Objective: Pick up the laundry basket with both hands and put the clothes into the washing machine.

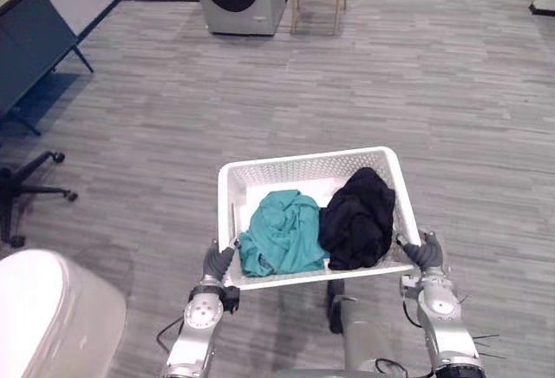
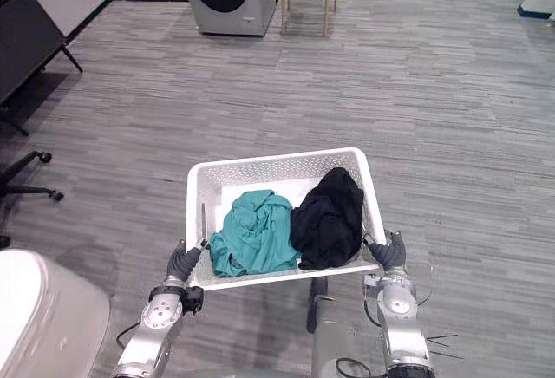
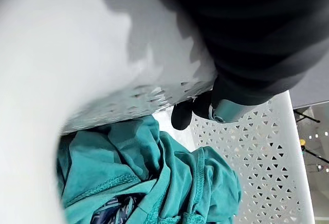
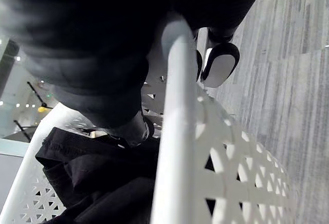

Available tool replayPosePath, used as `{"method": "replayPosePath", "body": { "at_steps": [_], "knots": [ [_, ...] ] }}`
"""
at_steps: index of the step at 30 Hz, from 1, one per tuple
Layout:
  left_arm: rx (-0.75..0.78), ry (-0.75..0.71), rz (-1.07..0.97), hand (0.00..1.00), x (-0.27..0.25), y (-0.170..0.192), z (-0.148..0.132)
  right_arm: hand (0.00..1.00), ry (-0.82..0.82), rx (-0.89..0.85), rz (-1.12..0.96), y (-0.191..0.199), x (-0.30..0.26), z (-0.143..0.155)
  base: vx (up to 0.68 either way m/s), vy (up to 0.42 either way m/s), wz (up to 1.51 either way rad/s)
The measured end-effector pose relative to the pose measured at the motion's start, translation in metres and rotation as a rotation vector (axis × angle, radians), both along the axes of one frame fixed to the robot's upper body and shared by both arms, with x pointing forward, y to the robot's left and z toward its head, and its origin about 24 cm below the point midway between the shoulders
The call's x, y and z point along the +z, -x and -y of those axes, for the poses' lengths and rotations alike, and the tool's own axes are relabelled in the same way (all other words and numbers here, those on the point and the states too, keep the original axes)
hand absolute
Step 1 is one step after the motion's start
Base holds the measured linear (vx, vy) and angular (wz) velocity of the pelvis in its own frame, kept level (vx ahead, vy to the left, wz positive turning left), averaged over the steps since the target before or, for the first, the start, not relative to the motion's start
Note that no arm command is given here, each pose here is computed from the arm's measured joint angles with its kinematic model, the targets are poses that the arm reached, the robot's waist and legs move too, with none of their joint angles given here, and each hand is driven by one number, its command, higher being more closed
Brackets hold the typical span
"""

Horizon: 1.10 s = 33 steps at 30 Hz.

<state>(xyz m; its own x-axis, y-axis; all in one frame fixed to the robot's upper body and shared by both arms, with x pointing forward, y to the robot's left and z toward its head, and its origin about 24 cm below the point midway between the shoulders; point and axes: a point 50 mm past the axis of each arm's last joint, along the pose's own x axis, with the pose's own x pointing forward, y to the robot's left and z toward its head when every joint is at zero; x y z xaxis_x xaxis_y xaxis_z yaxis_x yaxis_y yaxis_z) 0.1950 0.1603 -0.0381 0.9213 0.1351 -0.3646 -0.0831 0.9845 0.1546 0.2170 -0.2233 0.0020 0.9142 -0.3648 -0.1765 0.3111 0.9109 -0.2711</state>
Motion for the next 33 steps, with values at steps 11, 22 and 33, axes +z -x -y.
{"method": "replayPosePath", "body": {
  "at_steps": [11,22,33],
  "knots": [
    [-0.002,0.014,0.001,1.0,0.003,0.006,0.0,1.0,0.019,0.039,-0.009,-0.021,-0.001,0.0,0.69,0.13,-0.44],
    [-0.054,-0.082,-0.012,1.0,0.005,0.001,-0.014,1.0,-0.008,0.053,-0.056,-0.015,-0.014,-0.009,0.63,0.015,0.03],
    [-0.026,-0.03,-0.06,1.0,-0.008,0.007,-0.001,1.0,0.0,0.026,-0.064,-0.008,-0.012,0.0,0.73,-0.247,0.23]
  ]
}}
